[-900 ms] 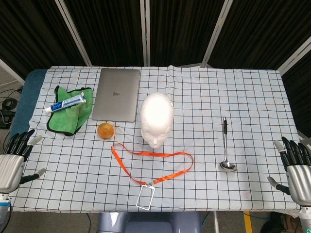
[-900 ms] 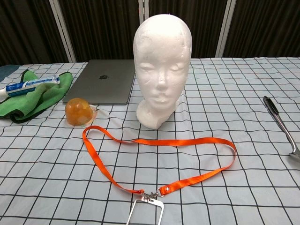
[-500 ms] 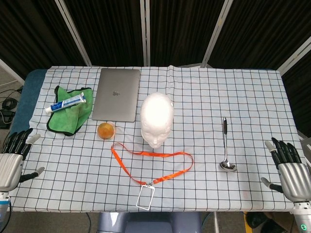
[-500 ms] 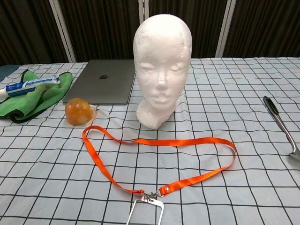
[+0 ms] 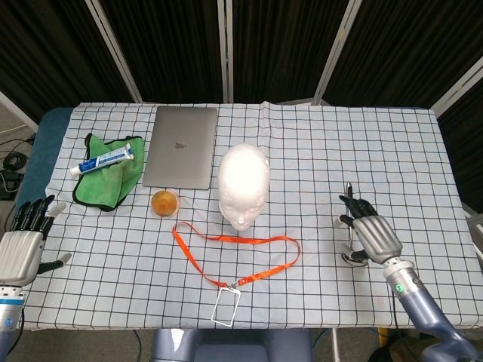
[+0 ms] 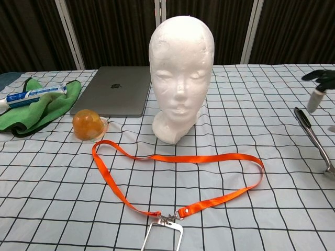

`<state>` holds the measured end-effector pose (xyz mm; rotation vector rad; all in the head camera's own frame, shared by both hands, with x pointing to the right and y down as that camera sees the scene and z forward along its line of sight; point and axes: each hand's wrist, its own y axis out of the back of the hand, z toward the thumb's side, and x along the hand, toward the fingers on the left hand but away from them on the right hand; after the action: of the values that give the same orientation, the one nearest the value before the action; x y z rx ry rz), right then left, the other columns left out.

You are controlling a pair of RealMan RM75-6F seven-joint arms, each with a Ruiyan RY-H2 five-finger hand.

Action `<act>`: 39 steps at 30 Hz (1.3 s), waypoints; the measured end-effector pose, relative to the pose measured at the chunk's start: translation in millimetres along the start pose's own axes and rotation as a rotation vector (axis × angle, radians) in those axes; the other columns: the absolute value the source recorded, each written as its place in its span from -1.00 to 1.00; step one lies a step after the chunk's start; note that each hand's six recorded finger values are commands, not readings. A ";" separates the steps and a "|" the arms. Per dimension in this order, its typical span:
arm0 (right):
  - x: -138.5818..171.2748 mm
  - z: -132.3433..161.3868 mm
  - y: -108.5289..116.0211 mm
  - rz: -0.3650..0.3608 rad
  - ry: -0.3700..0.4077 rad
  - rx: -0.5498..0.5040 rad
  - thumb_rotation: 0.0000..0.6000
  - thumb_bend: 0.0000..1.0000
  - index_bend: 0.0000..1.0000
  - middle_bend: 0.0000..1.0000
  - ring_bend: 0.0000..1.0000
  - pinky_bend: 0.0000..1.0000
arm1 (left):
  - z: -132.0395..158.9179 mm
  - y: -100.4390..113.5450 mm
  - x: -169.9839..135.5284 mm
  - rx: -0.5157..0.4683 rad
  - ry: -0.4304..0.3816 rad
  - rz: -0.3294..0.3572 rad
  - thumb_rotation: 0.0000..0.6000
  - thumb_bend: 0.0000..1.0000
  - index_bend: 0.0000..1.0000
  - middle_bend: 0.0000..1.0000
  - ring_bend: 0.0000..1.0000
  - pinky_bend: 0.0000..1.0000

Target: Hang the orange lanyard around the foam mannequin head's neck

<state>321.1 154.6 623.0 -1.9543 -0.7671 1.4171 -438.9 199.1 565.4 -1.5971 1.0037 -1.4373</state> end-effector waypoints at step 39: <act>-79.2 76.3 -85.9 0.142 0.034 0.162 1.00 -0.33 0.01 -1.00 -1.00 -1.00 | -4.5 -12.1 9.8 0.023 0.028 -0.034 1.00 -1.00 -1.00 -1.00 -1.00 -1.00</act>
<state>217.9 161.8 716.8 -1.9331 -0.4900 1.4752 -442.0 195.0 580.8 -1.5892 0.9768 -1.4924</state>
